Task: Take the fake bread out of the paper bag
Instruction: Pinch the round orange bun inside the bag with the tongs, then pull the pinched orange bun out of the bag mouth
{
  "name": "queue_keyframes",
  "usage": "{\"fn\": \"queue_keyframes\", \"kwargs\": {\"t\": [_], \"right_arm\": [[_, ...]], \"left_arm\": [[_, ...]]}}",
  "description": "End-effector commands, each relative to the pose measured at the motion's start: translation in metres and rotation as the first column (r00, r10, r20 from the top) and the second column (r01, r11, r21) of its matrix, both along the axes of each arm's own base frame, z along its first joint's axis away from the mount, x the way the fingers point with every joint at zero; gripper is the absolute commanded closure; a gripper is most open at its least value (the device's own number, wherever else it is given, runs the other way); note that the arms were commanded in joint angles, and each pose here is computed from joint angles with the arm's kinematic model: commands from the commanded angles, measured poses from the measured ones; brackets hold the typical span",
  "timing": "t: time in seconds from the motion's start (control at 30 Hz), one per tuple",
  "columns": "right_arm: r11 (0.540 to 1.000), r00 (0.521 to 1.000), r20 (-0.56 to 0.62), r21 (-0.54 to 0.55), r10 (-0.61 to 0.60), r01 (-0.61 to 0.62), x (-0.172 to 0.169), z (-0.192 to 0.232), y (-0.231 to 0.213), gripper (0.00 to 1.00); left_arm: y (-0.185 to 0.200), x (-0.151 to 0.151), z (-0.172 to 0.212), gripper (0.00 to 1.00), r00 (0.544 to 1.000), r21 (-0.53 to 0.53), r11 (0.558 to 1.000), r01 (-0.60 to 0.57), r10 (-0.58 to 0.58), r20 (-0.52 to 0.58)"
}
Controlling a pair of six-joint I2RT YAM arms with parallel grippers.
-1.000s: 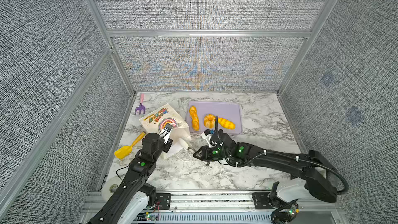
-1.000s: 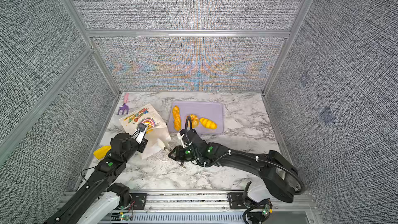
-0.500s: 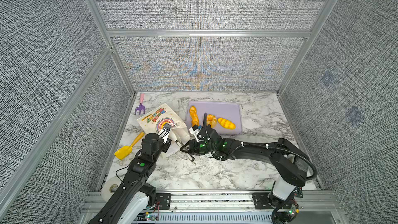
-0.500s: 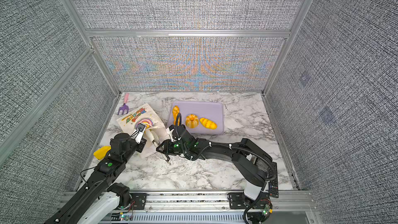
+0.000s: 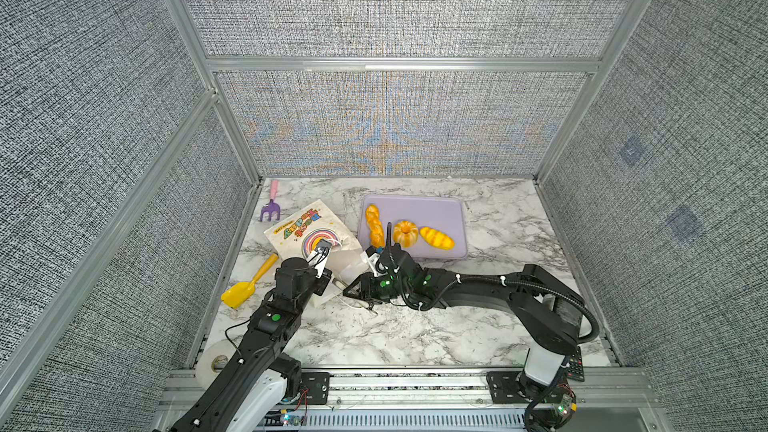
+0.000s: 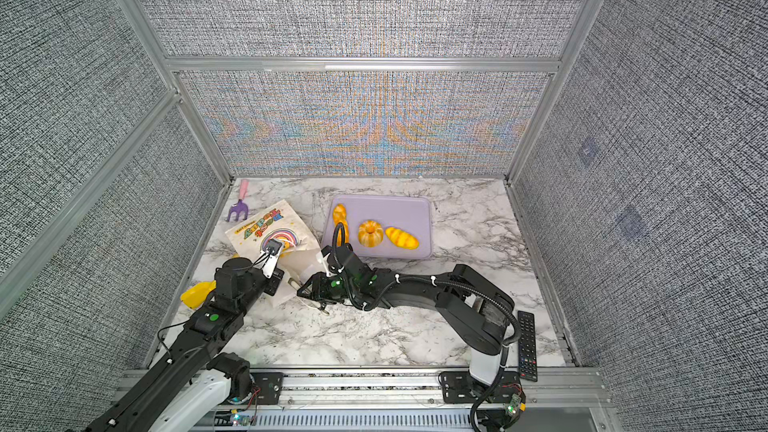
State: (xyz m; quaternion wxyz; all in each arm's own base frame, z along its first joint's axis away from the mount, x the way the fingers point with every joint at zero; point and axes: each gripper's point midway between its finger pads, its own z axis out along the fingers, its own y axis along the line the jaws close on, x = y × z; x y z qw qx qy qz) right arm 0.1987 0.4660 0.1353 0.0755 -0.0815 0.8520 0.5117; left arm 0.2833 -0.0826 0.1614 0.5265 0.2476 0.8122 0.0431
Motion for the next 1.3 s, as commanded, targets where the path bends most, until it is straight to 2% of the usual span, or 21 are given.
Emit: {"fn": "queue_keyframes", "kwargs": {"t": [0.0,0.17,0.3,0.4,0.57,0.77,0.93,1.1,1.27], "right_arm": [[0.999,0.999,0.032,0.012,0.039,-0.040,-0.003,0.011,0.006,0.59],[0.997,0.997,0.026,0.012,0.075,-0.075,-0.005,0.015,0.016,0.59],[0.994,0.993,0.041,-0.037,0.107,-0.106,-0.004,0.006,0.022,0.60],[0.988,0.993,0.038,-0.113,0.112,-0.107,0.000,-0.007,0.022,0.63],[0.955,0.993,0.059,-0.287,0.101,-0.080,0.003,-0.032,-0.003,0.73],[0.905,0.992,0.099,-0.425,0.084,-0.034,0.003,-0.040,-0.043,0.76],[0.907,0.991,0.112,-0.422,0.066,-0.013,-0.001,-0.035,-0.058,0.76],[0.939,0.988,0.138,-0.344,0.063,-0.012,-0.001,-0.015,-0.053,0.66],[0.961,0.989,0.139,-0.275,0.054,-0.014,0.003,-0.003,-0.046,0.64]], "left_arm": [[-0.002,0.003,0.006,1.00,1.000,-0.028,1.000,-0.001,0.001,0.028],[-0.003,0.003,0.005,1.00,1.000,-0.031,1.000,0.002,-0.001,0.025],[-0.003,0.003,0.005,1.00,1.000,-0.036,0.999,0.001,0.000,0.028],[-0.004,0.003,0.005,1.00,1.000,-0.042,0.999,0.001,0.000,0.029],[-0.004,0.003,0.005,1.00,1.000,-0.041,0.999,0.002,0.000,0.029],[-0.003,0.003,0.006,1.00,0.999,-0.045,0.999,-0.001,0.003,0.036],[-0.004,0.003,0.006,1.00,0.999,-0.050,0.999,0.000,0.002,0.037],[-0.004,0.003,0.005,1.00,0.999,-0.052,0.999,0.000,0.002,0.034],[-0.004,0.003,0.004,1.00,1.000,-0.052,0.999,0.000,0.002,0.031]]}}
